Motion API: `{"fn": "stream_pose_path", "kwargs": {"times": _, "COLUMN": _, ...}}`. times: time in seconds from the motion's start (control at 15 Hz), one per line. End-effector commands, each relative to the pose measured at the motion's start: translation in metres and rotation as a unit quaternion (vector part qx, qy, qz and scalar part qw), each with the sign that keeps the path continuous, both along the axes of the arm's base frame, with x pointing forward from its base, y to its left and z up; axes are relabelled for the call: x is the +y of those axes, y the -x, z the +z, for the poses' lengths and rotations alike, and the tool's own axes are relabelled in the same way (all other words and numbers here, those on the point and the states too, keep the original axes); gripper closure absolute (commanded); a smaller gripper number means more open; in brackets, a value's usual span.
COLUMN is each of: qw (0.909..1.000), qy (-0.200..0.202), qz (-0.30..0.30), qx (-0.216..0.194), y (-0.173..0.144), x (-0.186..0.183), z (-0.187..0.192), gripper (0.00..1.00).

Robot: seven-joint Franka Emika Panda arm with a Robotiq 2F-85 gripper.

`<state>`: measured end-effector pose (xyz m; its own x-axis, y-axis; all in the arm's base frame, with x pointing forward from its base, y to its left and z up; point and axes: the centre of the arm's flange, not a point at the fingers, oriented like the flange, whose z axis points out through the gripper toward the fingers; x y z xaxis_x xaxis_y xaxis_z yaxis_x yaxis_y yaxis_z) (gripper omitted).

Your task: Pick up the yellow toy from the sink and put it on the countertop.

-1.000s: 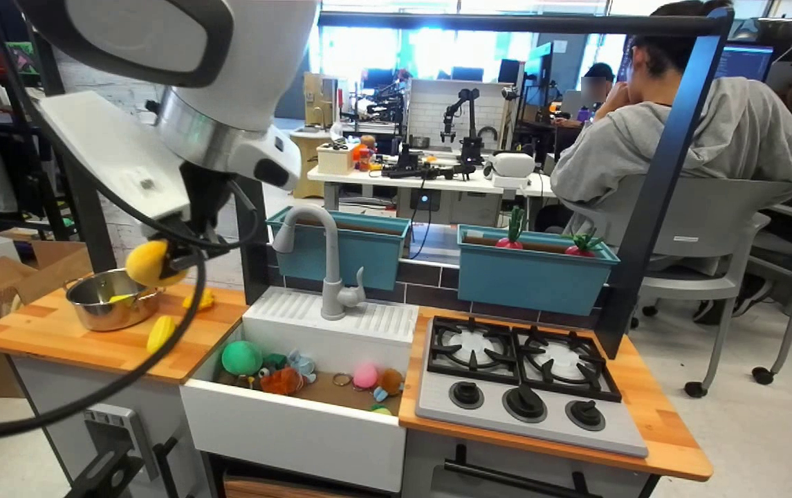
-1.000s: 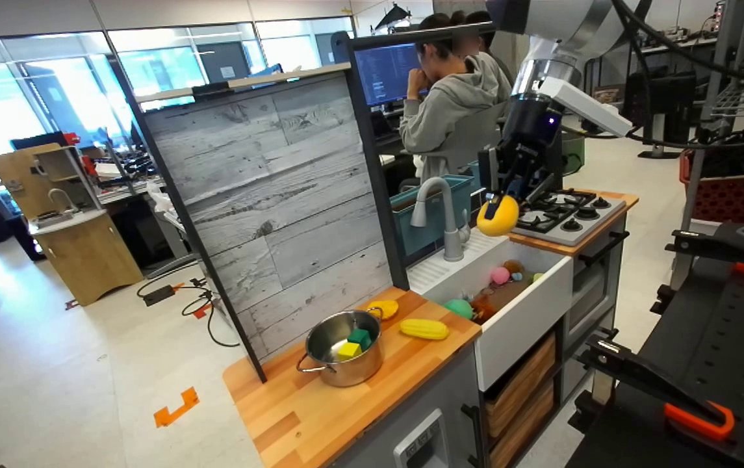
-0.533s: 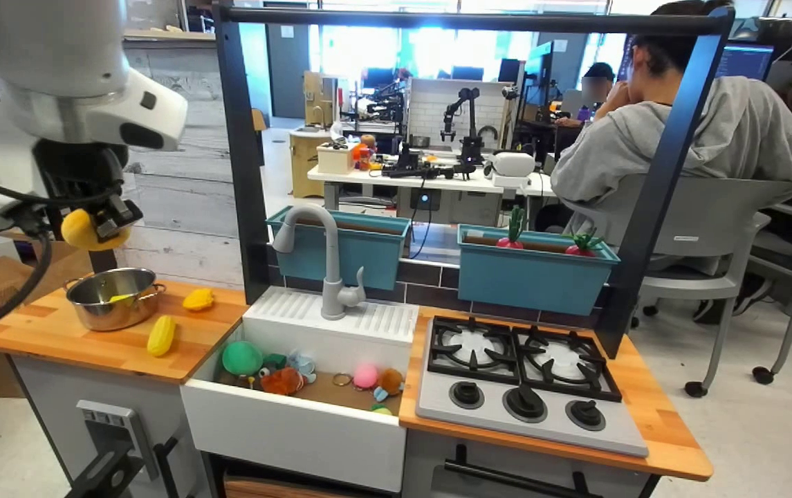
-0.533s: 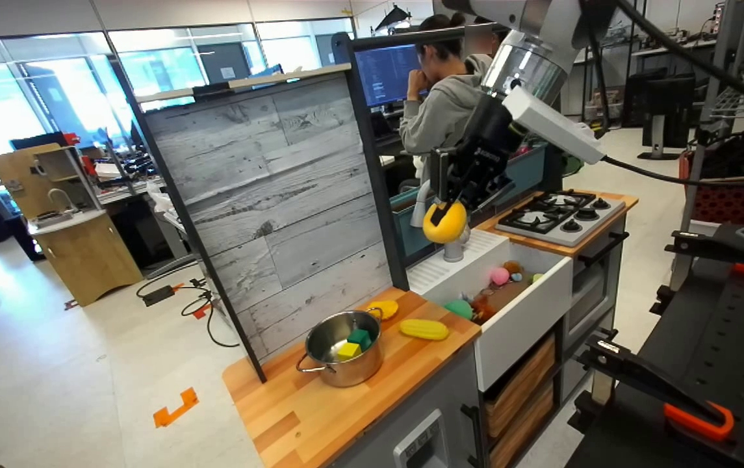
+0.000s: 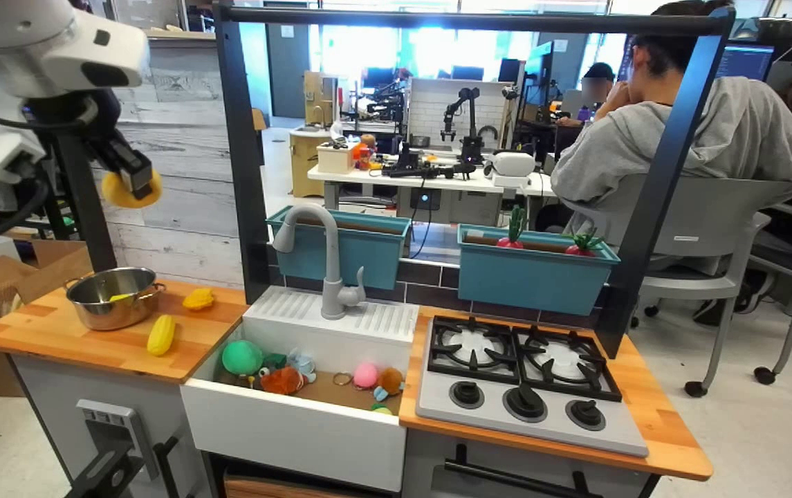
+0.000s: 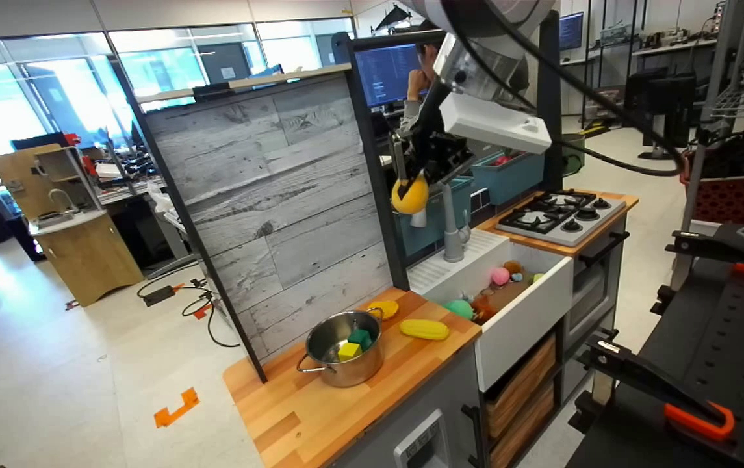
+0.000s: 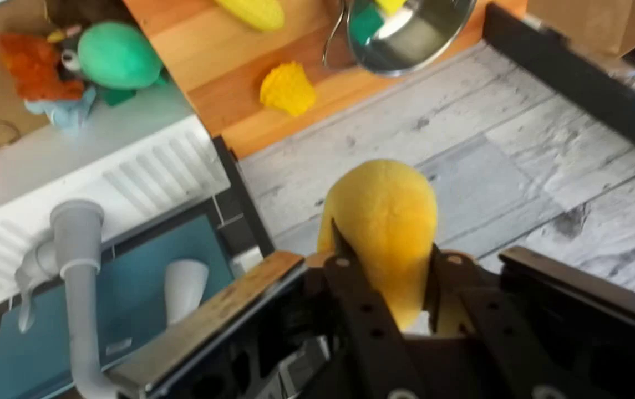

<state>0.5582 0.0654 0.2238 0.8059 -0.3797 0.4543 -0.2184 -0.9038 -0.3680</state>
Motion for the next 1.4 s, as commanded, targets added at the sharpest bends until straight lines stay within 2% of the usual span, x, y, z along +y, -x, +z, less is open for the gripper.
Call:
{"fn": "stream_pose_path", "kwargs": {"times": 0.0, "qw": 0.9956, "qy": 0.056, "qz": -0.045, "qx": -0.060, "y": -0.021, "x": -0.005, "z": -0.058, "gripper": 0.94}}
{"fn": "stream_pose_path", "kwargs": {"times": 0.2, "qw": 0.9913, "qy": 0.083, "qz": -0.074, "qx": -0.070, "y": -0.044, "x": -0.009, "z": -0.074, "gripper": 0.94}}
{"fn": "stream_pose_path", "kwargs": {"times": 0.47, "qw": 0.9967, "qy": 0.047, "qz": -0.063, "qx": -0.021, "y": -0.043, "x": 0.006, "z": -0.134, "gripper": 0.94}}
{"fn": "stream_pose_path", "kwargs": {"times": 0.8, "qw": 0.9972, "qy": 0.032, "qz": -0.060, "qx": 0.031, "y": -0.024, "x": 0.017, "z": -0.203, "gripper": 0.94}}
{"fn": "stream_pose_path", "kwargs": {"times": 1.0, "qw": 0.9970, "qy": 0.029, "qz": -0.062, "qx": 0.036, "y": -0.021, "x": 0.016, "z": -0.221, "gripper": 0.94}}
{"fn": "stream_pose_path", "kwargs": {"times": 1.33, "qw": 0.9968, "qy": 0.032, "qz": -0.068, "qx": 0.027, "y": -0.028, "x": 0.014, "z": -0.222, "gripper": 0.94}}
